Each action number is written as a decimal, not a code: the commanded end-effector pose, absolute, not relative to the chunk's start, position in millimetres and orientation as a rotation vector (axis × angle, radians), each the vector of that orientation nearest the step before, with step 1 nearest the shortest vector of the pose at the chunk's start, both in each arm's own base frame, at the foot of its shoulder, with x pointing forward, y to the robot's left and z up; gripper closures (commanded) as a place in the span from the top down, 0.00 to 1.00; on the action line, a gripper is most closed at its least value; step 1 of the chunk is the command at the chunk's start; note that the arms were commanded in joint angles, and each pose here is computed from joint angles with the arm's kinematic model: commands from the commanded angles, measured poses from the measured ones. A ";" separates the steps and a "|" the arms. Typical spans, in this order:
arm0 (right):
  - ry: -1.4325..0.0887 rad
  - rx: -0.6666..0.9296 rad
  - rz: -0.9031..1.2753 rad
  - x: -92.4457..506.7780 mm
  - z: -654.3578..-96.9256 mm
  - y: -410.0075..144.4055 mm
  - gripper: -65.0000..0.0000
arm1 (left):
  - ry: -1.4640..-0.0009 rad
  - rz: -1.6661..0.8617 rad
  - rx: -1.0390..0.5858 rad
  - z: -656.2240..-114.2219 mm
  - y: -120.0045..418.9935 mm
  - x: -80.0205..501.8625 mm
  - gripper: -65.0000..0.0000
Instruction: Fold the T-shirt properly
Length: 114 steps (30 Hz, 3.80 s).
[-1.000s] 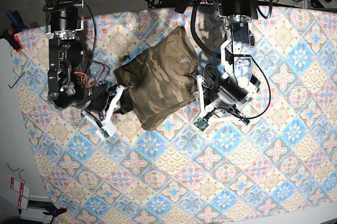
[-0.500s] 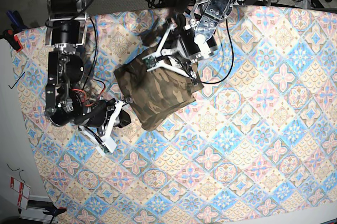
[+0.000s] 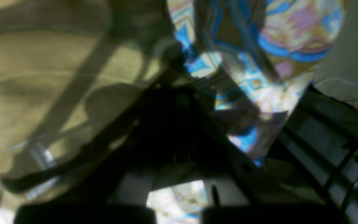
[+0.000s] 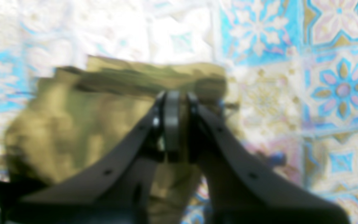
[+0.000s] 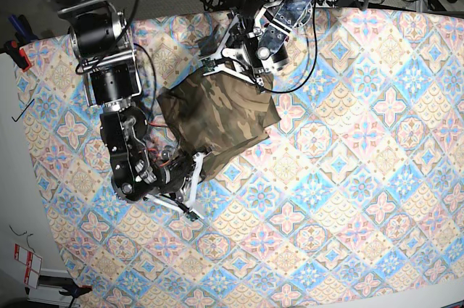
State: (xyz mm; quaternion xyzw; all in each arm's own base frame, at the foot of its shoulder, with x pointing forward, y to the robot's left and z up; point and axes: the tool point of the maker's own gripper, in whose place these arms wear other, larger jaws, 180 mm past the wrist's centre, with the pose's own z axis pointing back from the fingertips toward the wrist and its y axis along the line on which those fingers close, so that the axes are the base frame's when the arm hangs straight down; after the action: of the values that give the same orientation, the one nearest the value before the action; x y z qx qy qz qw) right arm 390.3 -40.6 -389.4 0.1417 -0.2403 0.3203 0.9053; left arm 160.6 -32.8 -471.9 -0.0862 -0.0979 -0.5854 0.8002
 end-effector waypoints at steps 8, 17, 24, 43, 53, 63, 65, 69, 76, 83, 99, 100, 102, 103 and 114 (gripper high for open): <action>-0.491 0.322 0.670 404.0 -407.2 -30.4 0.06 | -0.196 -1.250 -0.199 -486.7 -33.4 172.1 0.00; -0.428 0.241 0.680 395.1 -425.8 -71.0 0.06 | -0.168 -1.264 -0.061 -488.8 19.3 201.5 0.00; -0.368 0.180 0.653 379.2 -442.6 -114.8 0.06 | -0.144 -1.230 0.017 -486.2 52.9 218.9 0.00; -0.290 0.185 0.810 281.4 -450.0 -94.1 0.06 | -0.283 -1.092 0.074 -448.8 68.0 291.4 0.00; -0.262 0.289 0.854 238.5 -459.4 -48.7 0.06 | -0.374 -1.093 0.052 -426.7 39.1 317.8 0.00; -0.262 0.368 0.936 221.2 -457.2 1.3 0.06 | -0.434 -1.095 0.032 -409.3 16.6 333.8 0.00; -0.262 0.368 0.936 221.2 -457.2 1.3 0.06 | -0.435 -1.095 0.031 -409.2 15.8 333.7 0.00; -0.271 0.364 0.925 225.9 -455.5 -0.9 0.06 | -0.444 -1.092 0.032 -406.3 15.9 336.0 0.00; -0.366 0.283 0.688 274.7 -427.3 -62.8 0.06 | -0.501 -1.032 0.091 -383.1 36.6 360.2 0.00; -0.541 0.130 0.490 311.5 -356.7 -138.7 0.06 | -0.617 -0.897 0.364 -325.8 95.5 362.2 0.00; -0.505 0.044 0.197 224.2 -376.4 -220.5 0.05 | -0.757 -0.653 0.238 -368.5 144.4 250.6 0.00; -0.497 0.054 0.184 216.8 -381.1 -218.6 0.05 | -0.758 -0.645 0.224 -372.5 145.2 242.2 0.00; -0.487 0.069 0.165 202.7 -388.2 -215.2 0.05 | -0.776 -0.619 0.192 -376.8 143.1 229.4 0.00; -0.482 0.071 0.157 196.8 -390.6 -215.8 0.05 | -0.784 -0.607 0.181 -378.0 143.1 224.0 0.00; -0.469 0.105 0.127 143.5 -408.4 -208.3 0.05 | -1.023 -0.422 0.106 -354.3 172.5 187.7 0.00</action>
State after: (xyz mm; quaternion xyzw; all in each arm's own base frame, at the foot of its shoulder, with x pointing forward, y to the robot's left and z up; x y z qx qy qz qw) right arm 137.4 -202.7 -417.1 0.0620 -0.2150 0.0570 0.9730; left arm 182.5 172.3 -366.4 0.0481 -0.4621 -0.2066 0.8611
